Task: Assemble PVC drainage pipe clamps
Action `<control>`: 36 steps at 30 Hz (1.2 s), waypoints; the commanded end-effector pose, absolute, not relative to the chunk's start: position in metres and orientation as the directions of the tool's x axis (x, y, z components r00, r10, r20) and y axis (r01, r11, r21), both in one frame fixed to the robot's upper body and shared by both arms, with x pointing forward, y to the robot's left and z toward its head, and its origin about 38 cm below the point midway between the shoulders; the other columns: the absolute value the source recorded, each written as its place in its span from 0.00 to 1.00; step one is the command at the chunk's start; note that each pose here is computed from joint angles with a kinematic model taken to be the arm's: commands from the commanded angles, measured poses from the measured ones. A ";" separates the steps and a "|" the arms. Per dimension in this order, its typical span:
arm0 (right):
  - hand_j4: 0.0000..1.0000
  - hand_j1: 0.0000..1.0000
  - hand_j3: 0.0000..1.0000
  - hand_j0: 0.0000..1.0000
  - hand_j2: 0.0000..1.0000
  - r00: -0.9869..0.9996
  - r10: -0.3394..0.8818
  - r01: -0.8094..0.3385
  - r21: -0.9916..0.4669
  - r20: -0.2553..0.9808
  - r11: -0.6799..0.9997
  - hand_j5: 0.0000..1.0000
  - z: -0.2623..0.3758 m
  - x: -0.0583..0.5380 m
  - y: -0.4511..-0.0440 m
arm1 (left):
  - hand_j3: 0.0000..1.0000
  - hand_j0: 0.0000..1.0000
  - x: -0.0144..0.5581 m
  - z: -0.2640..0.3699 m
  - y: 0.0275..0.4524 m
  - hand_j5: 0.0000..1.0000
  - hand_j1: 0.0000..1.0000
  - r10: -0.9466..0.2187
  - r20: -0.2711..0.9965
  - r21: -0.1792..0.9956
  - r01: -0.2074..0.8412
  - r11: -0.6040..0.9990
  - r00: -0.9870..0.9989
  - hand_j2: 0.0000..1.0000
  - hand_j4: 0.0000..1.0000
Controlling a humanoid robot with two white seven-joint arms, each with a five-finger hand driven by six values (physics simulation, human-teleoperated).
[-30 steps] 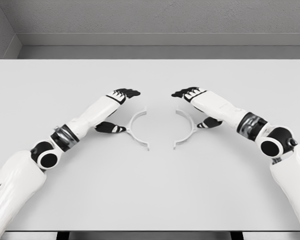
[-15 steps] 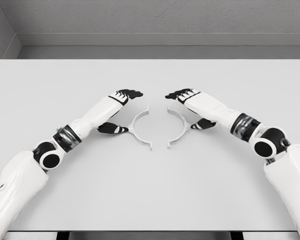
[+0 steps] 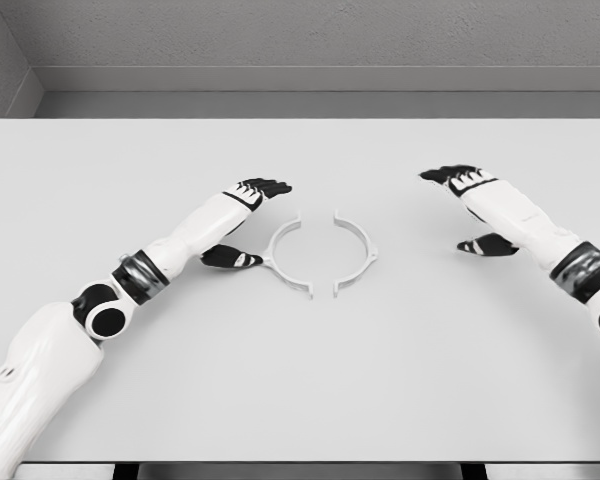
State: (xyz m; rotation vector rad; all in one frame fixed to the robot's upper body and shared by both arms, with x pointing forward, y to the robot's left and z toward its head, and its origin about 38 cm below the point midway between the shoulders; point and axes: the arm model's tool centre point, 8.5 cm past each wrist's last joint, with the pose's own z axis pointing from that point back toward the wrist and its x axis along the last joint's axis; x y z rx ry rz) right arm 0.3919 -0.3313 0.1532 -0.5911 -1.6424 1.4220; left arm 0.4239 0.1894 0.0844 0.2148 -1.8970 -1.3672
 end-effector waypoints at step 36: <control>1.00 1.00 1.00 1.00 1.00 -0.538 0.805 -0.141 -0.968 0.250 0.207 1.00 0.198 0.377 -0.360 | 1.00 1.00 0.429 0.084 0.183 1.00 1.00 -0.540 0.493 0.860 0.287 0.422 -0.683 1.00 1.00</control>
